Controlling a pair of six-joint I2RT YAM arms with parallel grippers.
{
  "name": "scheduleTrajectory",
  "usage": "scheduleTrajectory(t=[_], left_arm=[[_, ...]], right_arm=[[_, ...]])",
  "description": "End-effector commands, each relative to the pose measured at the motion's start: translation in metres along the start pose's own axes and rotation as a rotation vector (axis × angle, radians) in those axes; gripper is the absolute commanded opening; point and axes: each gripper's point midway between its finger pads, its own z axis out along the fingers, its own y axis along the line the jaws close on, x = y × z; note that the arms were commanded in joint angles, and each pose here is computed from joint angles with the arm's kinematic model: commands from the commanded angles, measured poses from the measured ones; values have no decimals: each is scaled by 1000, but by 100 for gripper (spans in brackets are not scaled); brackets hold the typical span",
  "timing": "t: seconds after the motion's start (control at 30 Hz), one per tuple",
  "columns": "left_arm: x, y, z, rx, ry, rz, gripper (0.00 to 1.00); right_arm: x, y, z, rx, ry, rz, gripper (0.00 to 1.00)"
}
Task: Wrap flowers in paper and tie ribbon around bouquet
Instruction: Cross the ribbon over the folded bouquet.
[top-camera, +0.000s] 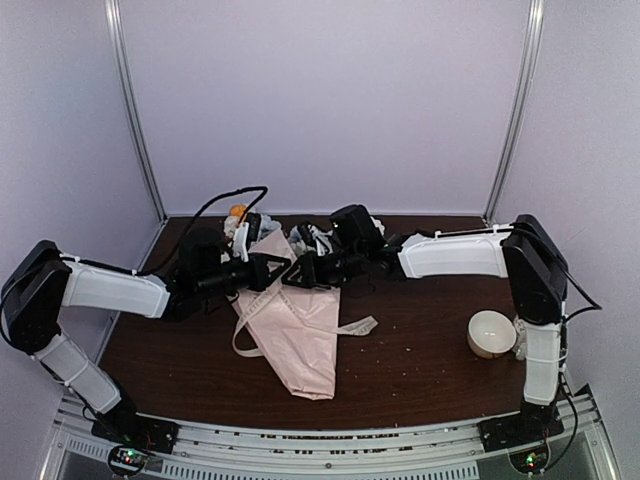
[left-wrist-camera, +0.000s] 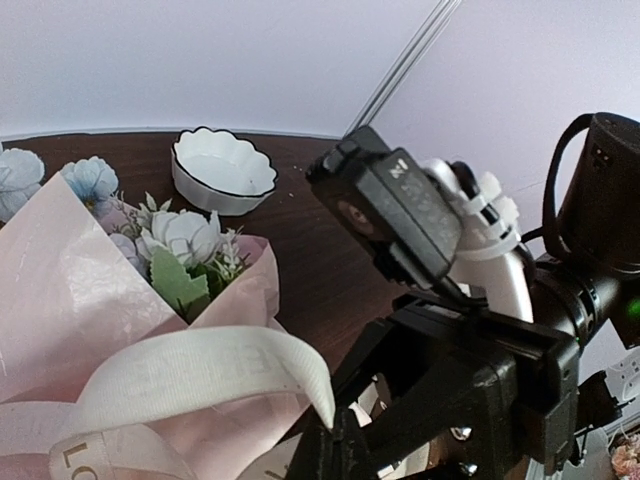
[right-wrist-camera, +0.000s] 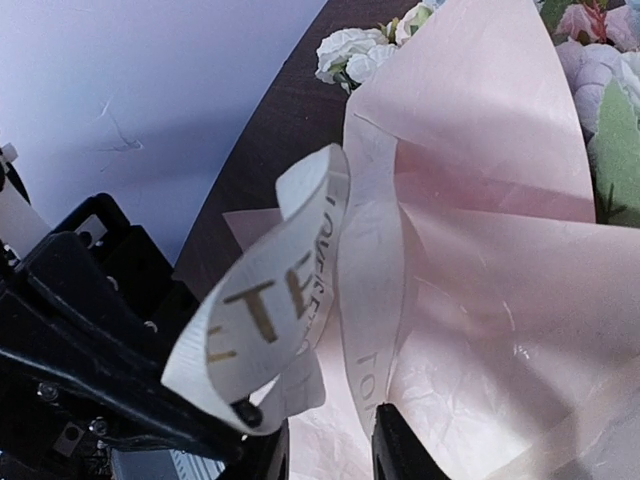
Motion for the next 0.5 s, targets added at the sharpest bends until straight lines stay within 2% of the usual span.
scheduleTrajectory(t=[0.0, 0.07, 0.2, 0.23, 0.3, 0.37, 0.4, 0.47], left_arm=[[-12, -13, 1, 57, -43, 12, 0], [-12, -13, 1, 59, -40, 11, 0], [-10, -12, 1, 45, -19, 35, 0], [-8, -9, 1, 26, 3, 53, 1], [-2, 1, -2, -43, 65, 103, 15], [2, 9, -6, -107, 127, 177, 23], [2, 12, -9, -132, 147, 207, 22], [0, 18, -13, -175, 152, 242, 11]], right_arm=[[-2, -14, 5, 82, -1, 2, 31], [-3, -15, 6, 92, -1, 0, 28], [-5, -19, 5, 121, 1, -7, 2], [-6, -21, 4, 131, 1, -6, 0], [-6, -23, 2, 144, 3, -4, 0], [-6, -26, 0, 150, 2, 0, 0], [-6, -25, 0, 142, 2, 0, 0], [-7, -21, -1, 110, -3, -1, 0]])
